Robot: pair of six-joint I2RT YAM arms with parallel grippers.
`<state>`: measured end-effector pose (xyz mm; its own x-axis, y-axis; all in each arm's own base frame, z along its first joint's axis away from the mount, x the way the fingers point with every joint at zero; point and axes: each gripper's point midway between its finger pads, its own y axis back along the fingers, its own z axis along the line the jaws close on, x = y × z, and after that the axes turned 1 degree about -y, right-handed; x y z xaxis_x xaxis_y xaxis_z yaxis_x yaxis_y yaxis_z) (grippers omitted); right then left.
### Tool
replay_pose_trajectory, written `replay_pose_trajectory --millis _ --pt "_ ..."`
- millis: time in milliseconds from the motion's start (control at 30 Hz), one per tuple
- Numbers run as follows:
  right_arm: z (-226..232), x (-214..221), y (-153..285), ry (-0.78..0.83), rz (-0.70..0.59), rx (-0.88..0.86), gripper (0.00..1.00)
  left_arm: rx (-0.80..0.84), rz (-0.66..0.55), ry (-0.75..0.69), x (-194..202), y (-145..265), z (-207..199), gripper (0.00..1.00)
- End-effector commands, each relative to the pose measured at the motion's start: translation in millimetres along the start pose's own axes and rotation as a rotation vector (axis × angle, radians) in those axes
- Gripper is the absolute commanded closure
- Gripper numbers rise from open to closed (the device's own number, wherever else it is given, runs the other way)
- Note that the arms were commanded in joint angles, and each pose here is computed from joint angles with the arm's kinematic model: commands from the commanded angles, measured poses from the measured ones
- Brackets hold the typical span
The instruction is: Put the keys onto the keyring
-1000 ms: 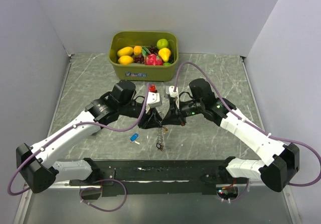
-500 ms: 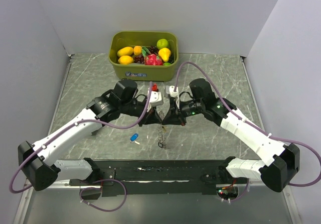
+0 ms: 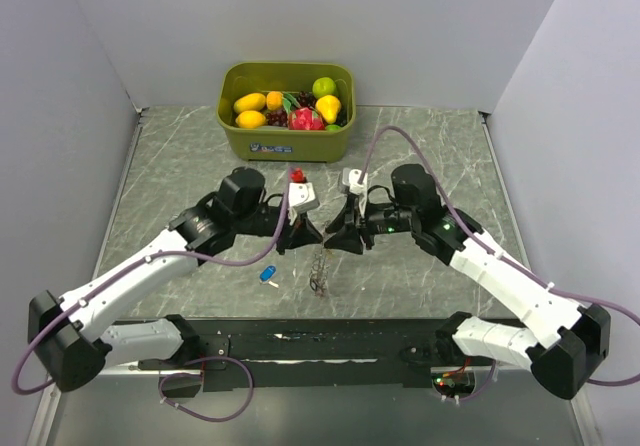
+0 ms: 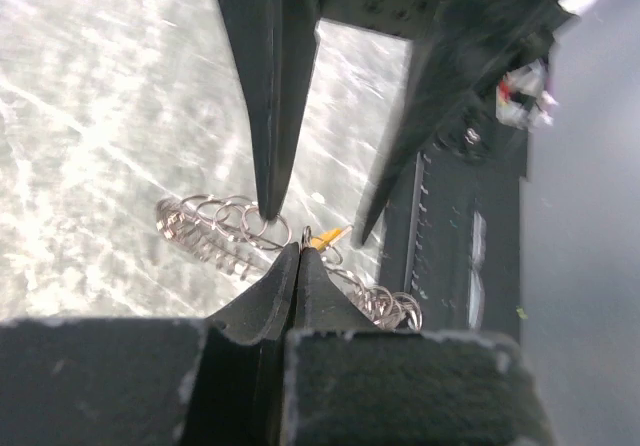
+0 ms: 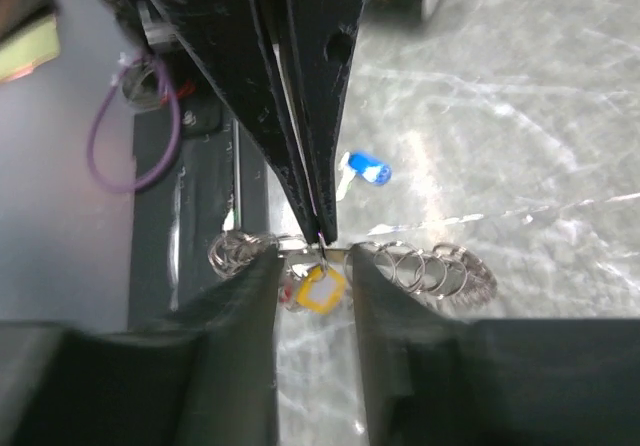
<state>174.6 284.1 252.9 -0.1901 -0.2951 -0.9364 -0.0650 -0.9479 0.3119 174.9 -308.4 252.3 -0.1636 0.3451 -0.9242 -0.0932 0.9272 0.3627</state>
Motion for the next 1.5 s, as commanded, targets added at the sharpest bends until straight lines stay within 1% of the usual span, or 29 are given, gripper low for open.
replay_pose_trajectory --millis 0,33,67,100,133,167,200,233,300,333,433,500,667,767,800,967,1133,1200,1233,1267,1300,1333,1433,1467 --pt "-10.7 -32.5 11.4 0.073 -0.146 0.110 0.41 -0.139 -0.266 -0.067 -55.9 15.6 12.8 0.99" --pt "-10.8 -32.9 13.3 0.070 -0.154 0.117 0.38 -0.146 -0.282 -0.019 -49.4 17.1 10.4 0.99" --pt "-10.1 -31.3 15.8 0.069 -0.161 0.123 0.35 -0.176 -0.360 -0.044 -64.3 21.8 14.0 0.99" --pt "-10.7 -34.2 17.9 0.078 -0.178 0.128 0.30 -0.187 -0.402 -0.058 -70.0 27.6 12.5 0.99" --pt "-9.7 -33.6 18.5 0.078 -0.182 0.125 0.29 -0.192 -0.406 -0.031 -59.8 24.7 13.5 0.99" --pt "-9.8 -32.9 19.5 0.078 -0.185 0.128 0.27 -0.205 -0.432 -0.028 -61.0 26.7 14.9 0.99" --pt "-8.9 -31.9 19.4 0.078 -0.182 0.119 0.27 -0.204 -0.503 -0.051 -74.3 33.8 11.0 0.99" --pt "-7.7 -31.3 18.9 0.076 -0.179 0.112 0.27 -0.209 -0.511 -0.036 -67.3 32.2 12.5 0.99" --pt "-6.8 -30.1 18.3 0.075 -0.175 0.103 0.28 -0.188 -0.589 -0.065 -78.7 39.0 4.9 0.99" --pt "-6.7 -30.6 17.6 0.078 -0.180 0.098 0.28 -0.180 -0.596 -0.063 -73.2 37.5 3.5 0.99" --pt "-9.2 -30.4 18.9 0.084 -0.195 0.119 0.29 -0.156 -0.648 -0.094 -75.4 41.7 -3.8 0.99" --pt "-11.1 -27.3 19.0 0.080 -0.196 0.127 0.30 -0.136 -0.661 -0.113 -73.3 42.7 -8.7 0.99" --pt "-15.9 -24.2 19.8 0.076 -0.210 0.136 0.30 -0.093 -0.702 -0.162 -78.5 48.3 -20.5 0.99" --pt "-16.9 -18.8 20.5 0.065 -0.209 0.140 0.29 -0.053 -0.696 -0.179 -77.1 46.4 -27.2 0.99" --pt "-16.1 -25.3 21.2 0.086 -0.234 0.137 0.29 -0.043 -0.695 -0.180 -78.6 46.1 -28.5 0.99" --pt "-12.5 -32.3 24.6 0.101 -0.257 0.130 0.28 0.009 -0.676 -0.188 -78.6 42.2 -35.2 0.99" --pt "-3.0 -40.0 27.2 0.118 -0.284 0.095 0.28 0.024 -0.660 -0.187 -78.6 38.3 -34.9 0.99" --pt "-0.2 -39.6 25.5 0.116 -0.284 0.071 0.31 0.026 -0.657 -0.188 -79.3 37.3 -34.5 0.99" --pt "1.2 -37.9 22.9 0.110 -0.274 0.050 0.37 0.026 -0.656 -0.187 -79.5 37.3 -34.2 0.99" --pt "2.3 -37.5 22.1 0.106 -0.269 0.039 0.53 0.029 -0.657 -0.190 -80.4 37.3 -34.8 0.99" --pt "2.5 -36.5 20.8 0.105 -0.264 0.030 0.62 0.028 -0.659 -0.190 -81.5 37.4 -34.5 0.99" --pt "0.8 -33.6 18.5 0.094 -0.254 0.024 0.69 0.026 -0.657 -0.189 -81.4 37.5 -34.3 0.99" --pt "3.9 -31.1 16.1 0.089 -0.246 -0.004 0.74 0.012 -0.662 -0.193 -83.6 39.4 -33.0 0.99" --pt "4.4 -30.1 15.9 0.087 -0.244 -0.007 0.79 0.008 -0.662 -0.194 -83.5 39.8 -32.7 0.99"
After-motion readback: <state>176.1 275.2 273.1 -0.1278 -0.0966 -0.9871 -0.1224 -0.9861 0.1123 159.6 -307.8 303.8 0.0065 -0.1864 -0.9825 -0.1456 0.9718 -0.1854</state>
